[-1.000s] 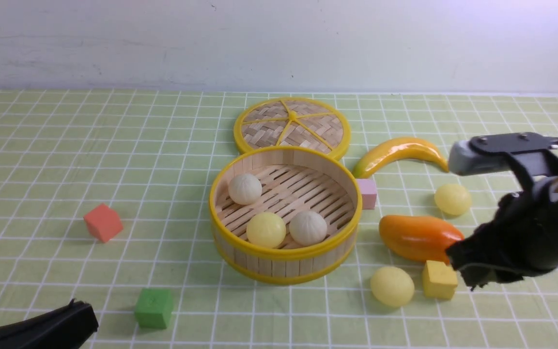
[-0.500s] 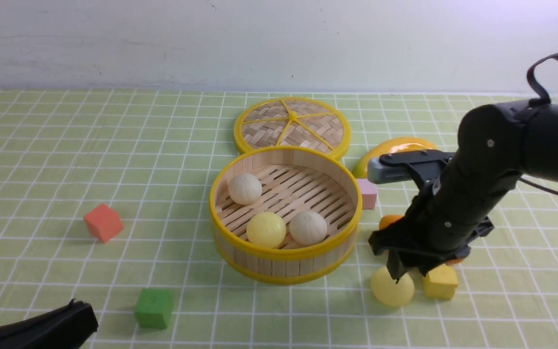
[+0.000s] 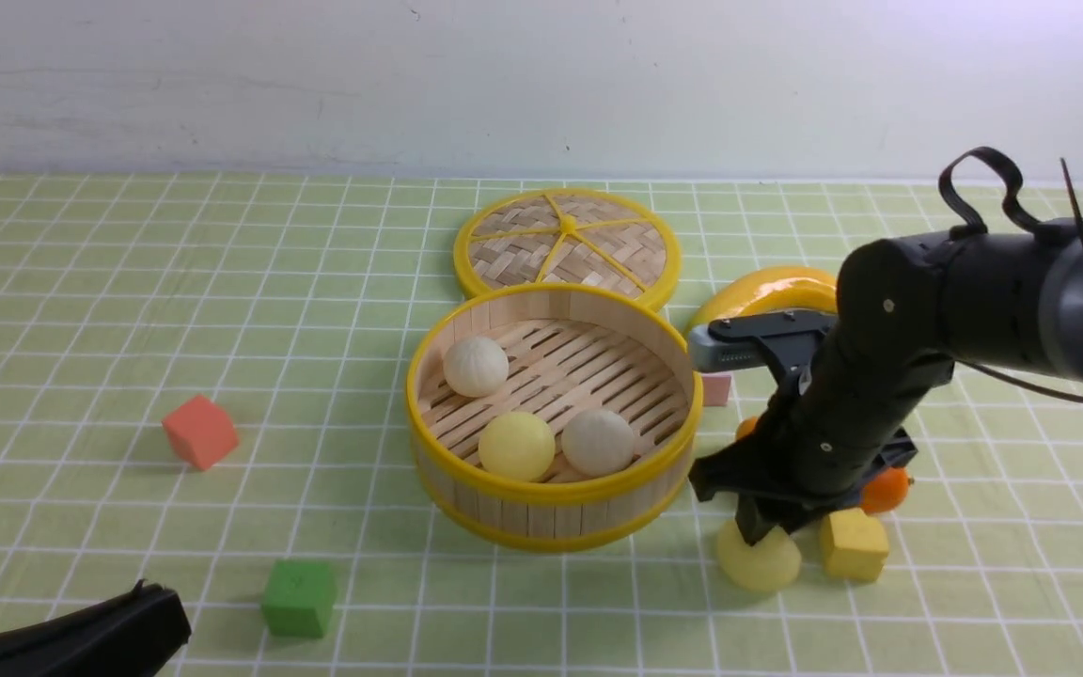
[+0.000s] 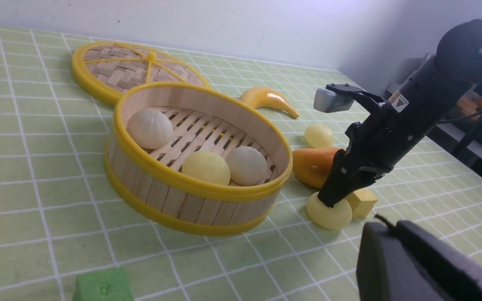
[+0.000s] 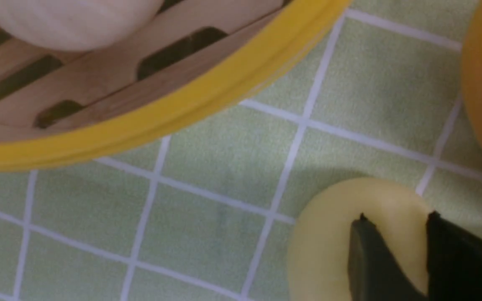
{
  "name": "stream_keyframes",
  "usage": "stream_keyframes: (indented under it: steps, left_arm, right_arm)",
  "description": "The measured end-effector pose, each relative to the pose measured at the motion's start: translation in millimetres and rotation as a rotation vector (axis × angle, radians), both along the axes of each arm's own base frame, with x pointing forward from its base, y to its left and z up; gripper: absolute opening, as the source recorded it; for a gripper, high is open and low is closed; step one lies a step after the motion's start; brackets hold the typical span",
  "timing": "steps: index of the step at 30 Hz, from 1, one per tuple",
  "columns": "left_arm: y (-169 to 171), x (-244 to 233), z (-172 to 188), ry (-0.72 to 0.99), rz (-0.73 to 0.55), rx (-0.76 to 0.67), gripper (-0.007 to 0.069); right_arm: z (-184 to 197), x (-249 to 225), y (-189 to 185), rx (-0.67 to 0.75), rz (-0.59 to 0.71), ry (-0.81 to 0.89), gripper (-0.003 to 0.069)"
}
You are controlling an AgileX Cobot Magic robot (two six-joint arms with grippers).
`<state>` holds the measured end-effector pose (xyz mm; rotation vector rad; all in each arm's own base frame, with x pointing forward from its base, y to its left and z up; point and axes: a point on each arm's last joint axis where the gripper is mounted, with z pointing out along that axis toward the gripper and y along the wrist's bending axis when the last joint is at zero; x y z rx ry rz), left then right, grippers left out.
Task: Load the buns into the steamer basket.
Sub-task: Use the right arm to grab a steamed stuffed bun, then use the right arm to put the steamed stuffed bun into the steamer
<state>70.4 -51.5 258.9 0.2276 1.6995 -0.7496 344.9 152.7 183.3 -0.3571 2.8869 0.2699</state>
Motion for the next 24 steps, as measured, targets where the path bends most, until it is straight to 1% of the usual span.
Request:
stream_keyframes:
  steps: [2,4,7,9,11,12,13,15,16,17,19,20,24]
  left_arm:
    - [0,0,0,0.000,0.000,0.000,0.0020]
    - [0,0,0,0.000,0.000,0.000,0.0022]
    - [0,0,0,0.000,0.000,0.000,0.0027]
    - [0,0,0,0.000,0.000,0.000,0.0029]
    - [0,0,0,0.001,0.000,0.001,0.0031]
    - [0,0,0,0.001,0.000,0.001,0.0031]
    - [0,0,0,0.001,0.000,0.000,0.0035]
    - [0,0,0,0.001,0.000,0.000,0.0038]
    - [0,0,0,0.001,0.000,0.000,0.0038]
    - [0,0,0,0.001,0.000,0.000,0.0038]
    - [0,0,0,0.001,0.000,0.000,0.0038]
    - [0,0,0,0.001,0.000,0.000,0.0038]
    - [0,0,0,0.002,0.000,0.001,0.0039]
  right_arm:
    - [4,-3,-1,-0.002,0.005,0.010,0.0062]
    - [15,-7,-2,0.001,0.012,0.006,0.0014]
    - [40,-16,-5,0.015,0.021,-0.014,0.0006]
    - [61,-22,-5,0.053,0.030,-0.038,0.0006]
    - [86,-25,-1,0.125,0.056,-0.100,0.0006]
    - [89,-24,0,0.135,0.059,-0.115,0.0006]
    - [105,-21,5,0.199,0.090,-0.184,0.0008]
    - [115,-13,11,0.252,0.102,-0.270,0.0010]
    - [114,-12,11,0.254,0.104,-0.268,0.0010]
    - [115,-7,13,0.270,0.101,-0.304,0.0011]
    - [103,14,20,0.285,0.079,-0.357,0.0011]
    - [102,15,21,0.284,0.077,-0.360,0.0012]
    - [65,49,30,0.268,0.030,-0.406,0.0026]
